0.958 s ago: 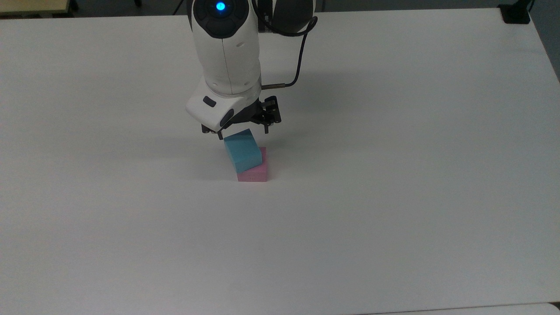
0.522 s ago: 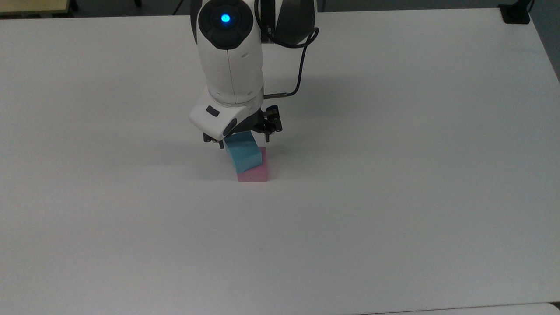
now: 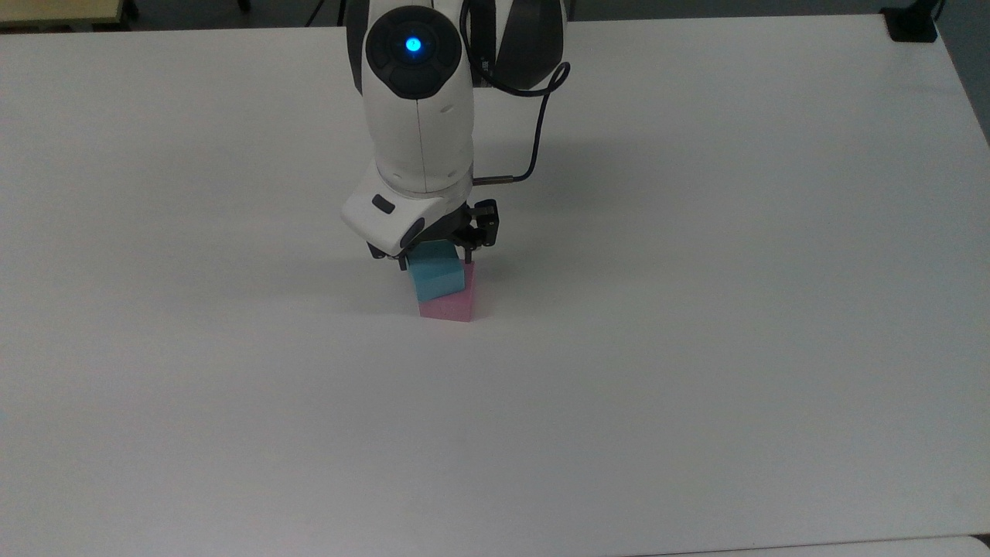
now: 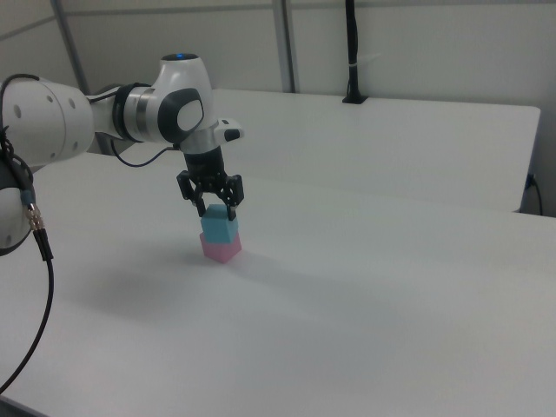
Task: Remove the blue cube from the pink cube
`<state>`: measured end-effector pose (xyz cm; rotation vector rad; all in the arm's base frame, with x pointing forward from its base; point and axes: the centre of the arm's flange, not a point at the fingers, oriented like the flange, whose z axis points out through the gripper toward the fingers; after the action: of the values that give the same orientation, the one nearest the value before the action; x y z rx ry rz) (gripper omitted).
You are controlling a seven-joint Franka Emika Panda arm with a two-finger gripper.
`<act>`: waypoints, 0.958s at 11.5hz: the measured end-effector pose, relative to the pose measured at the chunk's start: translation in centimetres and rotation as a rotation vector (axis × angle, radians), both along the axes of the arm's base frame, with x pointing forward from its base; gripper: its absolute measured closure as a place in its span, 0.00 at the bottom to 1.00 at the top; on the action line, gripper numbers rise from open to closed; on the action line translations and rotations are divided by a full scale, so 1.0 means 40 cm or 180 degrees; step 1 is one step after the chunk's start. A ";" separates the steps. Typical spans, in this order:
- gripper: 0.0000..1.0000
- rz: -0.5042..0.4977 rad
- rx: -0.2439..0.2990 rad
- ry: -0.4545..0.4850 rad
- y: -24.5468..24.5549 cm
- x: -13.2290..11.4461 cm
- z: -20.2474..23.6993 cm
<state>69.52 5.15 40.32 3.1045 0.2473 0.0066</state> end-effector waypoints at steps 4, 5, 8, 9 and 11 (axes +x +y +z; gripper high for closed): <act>0.29 -0.0001 -0.0007 -0.0008 0.002 0.001 0.002; 0.29 -0.0006 -0.0006 -0.0035 -0.001 0.004 0.012; 0.29 -0.0011 -0.0003 -0.0257 -0.049 -0.001 0.131; 0.29 -0.0014 -0.0009 -0.0312 -0.068 -0.017 0.182; 0.28 -0.0028 -0.0015 -0.0332 -0.083 -0.038 0.211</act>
<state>68.02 1.81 48.75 3.0884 0.2301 0.1671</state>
